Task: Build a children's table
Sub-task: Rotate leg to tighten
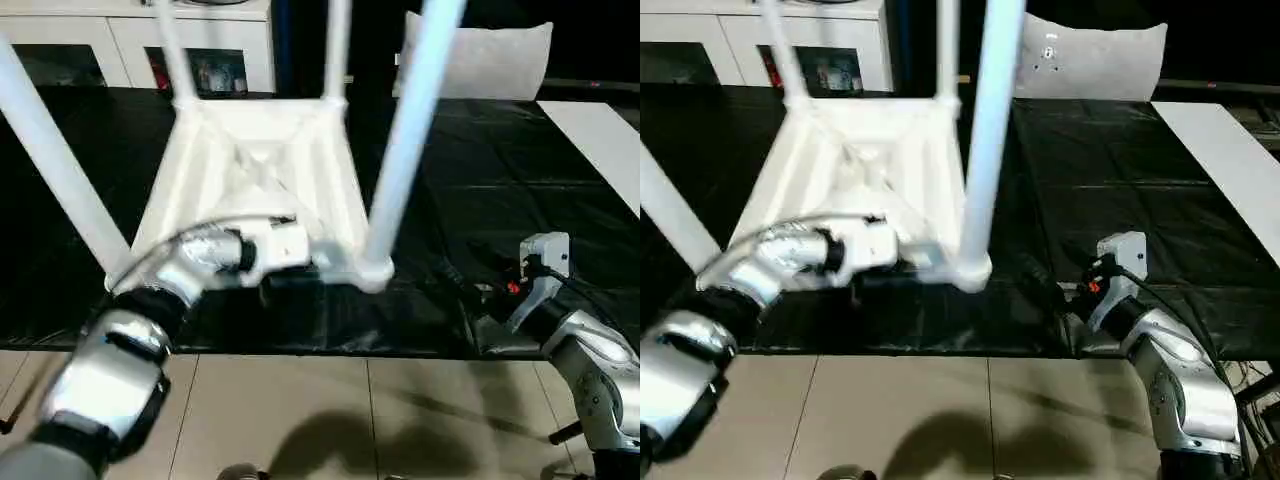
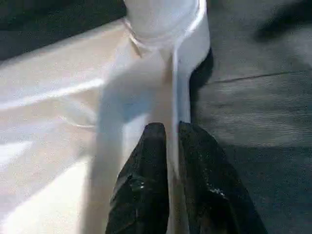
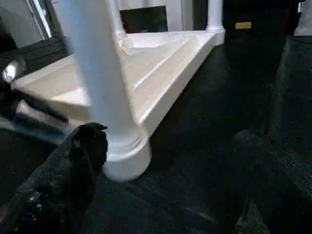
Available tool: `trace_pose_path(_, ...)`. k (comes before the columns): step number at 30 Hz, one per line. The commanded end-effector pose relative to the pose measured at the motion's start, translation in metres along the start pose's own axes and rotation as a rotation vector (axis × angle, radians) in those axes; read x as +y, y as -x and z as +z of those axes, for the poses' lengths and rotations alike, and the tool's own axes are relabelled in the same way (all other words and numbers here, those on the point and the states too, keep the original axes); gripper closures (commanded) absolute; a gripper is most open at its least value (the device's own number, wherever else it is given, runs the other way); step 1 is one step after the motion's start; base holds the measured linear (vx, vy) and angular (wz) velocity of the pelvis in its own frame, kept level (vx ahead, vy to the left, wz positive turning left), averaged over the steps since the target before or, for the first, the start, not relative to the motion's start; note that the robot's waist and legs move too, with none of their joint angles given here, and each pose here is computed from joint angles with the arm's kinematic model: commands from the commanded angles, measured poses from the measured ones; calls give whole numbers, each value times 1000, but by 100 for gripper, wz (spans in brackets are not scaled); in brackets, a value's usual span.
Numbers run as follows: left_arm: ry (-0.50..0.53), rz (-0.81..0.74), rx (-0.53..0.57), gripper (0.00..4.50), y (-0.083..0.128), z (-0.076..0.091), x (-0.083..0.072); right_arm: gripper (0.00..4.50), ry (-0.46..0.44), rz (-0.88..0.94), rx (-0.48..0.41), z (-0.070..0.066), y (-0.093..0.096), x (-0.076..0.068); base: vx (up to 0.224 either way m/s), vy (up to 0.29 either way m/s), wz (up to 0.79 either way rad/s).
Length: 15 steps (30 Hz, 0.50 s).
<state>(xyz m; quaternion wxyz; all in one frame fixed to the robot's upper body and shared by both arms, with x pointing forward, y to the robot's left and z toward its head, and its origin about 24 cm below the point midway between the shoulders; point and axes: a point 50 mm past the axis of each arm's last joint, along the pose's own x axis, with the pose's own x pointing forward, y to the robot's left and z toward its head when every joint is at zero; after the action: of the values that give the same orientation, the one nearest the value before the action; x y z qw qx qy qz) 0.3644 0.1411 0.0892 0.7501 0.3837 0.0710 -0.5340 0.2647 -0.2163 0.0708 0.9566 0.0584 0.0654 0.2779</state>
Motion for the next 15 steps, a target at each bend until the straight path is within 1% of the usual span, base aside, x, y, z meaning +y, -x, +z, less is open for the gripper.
trace_pose_path(1, 1, 39, -19, 353, 6, -1, 5, 0, 20, 11, -17, 3, -2, 6, 0, 0, 0)
trace_pose_path(3, 39, 57, -74, 338, 10, 0, 6, 0, 10, 11, -22, 2, -4, 10, 0, 0, 0)
trace_pose_path(4, 92, 74, -133, 330, 11, 1, 7, 0, -13, 11, -33, 2, -5, 13, 0, 0, 0)
trace_pose_path(5, 103, 78, -146, 321, 11, 1, 7, 0, -18, 11, -35, 2, -5, 14, 0, 0, 0)
trace_pose_path(6, 153, 90, -201, 307, 11, 3, 6, 0, -21, 11, -36, 1, -6, 16, 0, 0, 0)
trace_pose_path(7, 222, 122, -282, 307, 9, 6, 4, 0, -41, 19, -30, -1, -8, 20, 0, 0, 0)
trace_pose_path(8, 272, 144, -338, 302, 8, 8, 2, 0, -52, 24, -24, -2, -9, 22, 0, 0, 0)
trace_pose_path(11, 408, 219, -430, 274, 1, 12, -9, 0, -27, 25, -27, -3, -13, 28, 0, 0, 0)
trace_pose_path(12, 510, 301, -486, 265, -2, 17, -18, 0, -20, 26, -29, -2, -16, 35, 0, 0, 0)
trace_pose_path(14, 544, 343, -502, 261, -1, 19, -22, 0, -12, 19, -39, 0, -18, 37, 0, 0, 0)
trace_pose_path(15, 626, 409, -526, 261, 2, 20, -30, 0, 14, -20, -29, 1, -21, 39, 0, 0, 0)
